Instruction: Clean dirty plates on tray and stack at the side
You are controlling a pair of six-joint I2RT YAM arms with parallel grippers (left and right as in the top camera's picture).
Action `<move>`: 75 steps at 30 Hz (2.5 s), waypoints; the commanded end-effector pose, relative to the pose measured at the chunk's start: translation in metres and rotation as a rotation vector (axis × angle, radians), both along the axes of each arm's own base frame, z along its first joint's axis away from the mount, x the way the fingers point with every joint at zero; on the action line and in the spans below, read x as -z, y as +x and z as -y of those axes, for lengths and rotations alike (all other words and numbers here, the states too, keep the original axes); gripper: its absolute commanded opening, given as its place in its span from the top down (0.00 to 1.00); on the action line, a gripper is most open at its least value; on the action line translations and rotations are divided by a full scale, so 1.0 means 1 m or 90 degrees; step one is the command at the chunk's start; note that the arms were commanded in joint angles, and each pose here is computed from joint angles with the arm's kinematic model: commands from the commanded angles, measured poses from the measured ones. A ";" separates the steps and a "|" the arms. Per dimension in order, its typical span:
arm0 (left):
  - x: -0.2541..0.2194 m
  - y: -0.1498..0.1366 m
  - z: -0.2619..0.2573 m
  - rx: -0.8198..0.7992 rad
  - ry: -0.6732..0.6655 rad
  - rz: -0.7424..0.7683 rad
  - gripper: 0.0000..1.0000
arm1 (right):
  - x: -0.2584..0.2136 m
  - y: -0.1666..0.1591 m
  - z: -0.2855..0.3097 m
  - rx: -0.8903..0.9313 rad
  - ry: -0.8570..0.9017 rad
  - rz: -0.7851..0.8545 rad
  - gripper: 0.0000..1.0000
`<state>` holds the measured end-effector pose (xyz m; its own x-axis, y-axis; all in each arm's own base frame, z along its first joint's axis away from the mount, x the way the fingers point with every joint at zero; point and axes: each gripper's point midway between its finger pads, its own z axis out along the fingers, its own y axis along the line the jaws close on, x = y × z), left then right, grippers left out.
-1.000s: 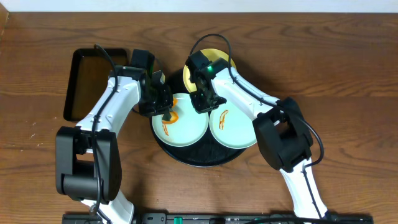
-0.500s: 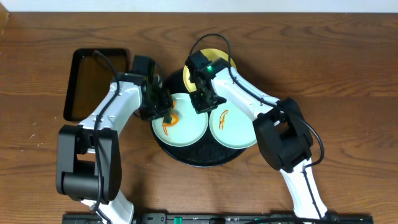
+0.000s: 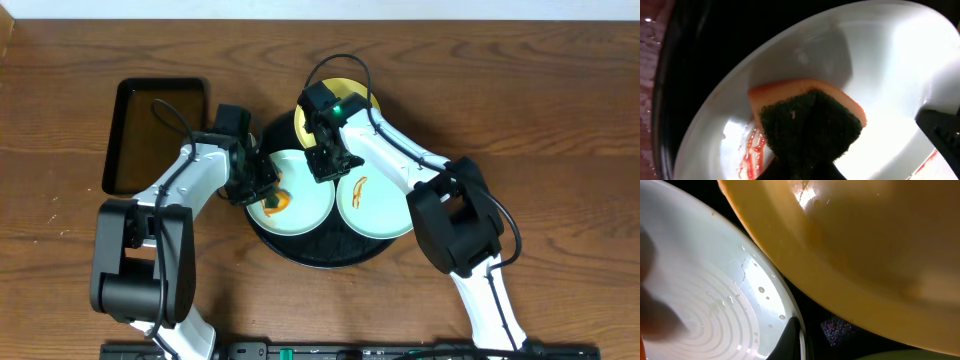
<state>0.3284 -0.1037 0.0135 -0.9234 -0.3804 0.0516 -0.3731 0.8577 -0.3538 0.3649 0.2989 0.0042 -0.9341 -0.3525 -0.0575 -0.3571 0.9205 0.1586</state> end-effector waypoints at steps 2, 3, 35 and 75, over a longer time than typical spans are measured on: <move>0.000 -0.004 0.013 0.016 -0.010 -0.002 0.86 | 0.020 -0.001 0.006 0.007 -0.036 -0.002 0.98; 0.000 -0.004 0.016 0.020 -0.011 0.000 0.83 | 0.020 -0.001 0.006 0.007 -0.036 -0.002 0.98; -0.013 -0.011 0.027 0.131 0.002 0.024 0.93 | 0.020 0.000 0.005 0.007 -0.034 0.000 0.92; 0.008 -0.029 -0.047 0.133 0.302 0.008 0.93 | 0.020 0.000 0.007 0.008 -0.035 -0.002 0.98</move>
<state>0.3042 -0.0774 0.0057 -0.9770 -0.1931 -0.0899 -0.1918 0.9812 -0.0236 0.3680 0.3003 0.0041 -0.9332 -0.3520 -0.0719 -0.3591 0.9201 0.1563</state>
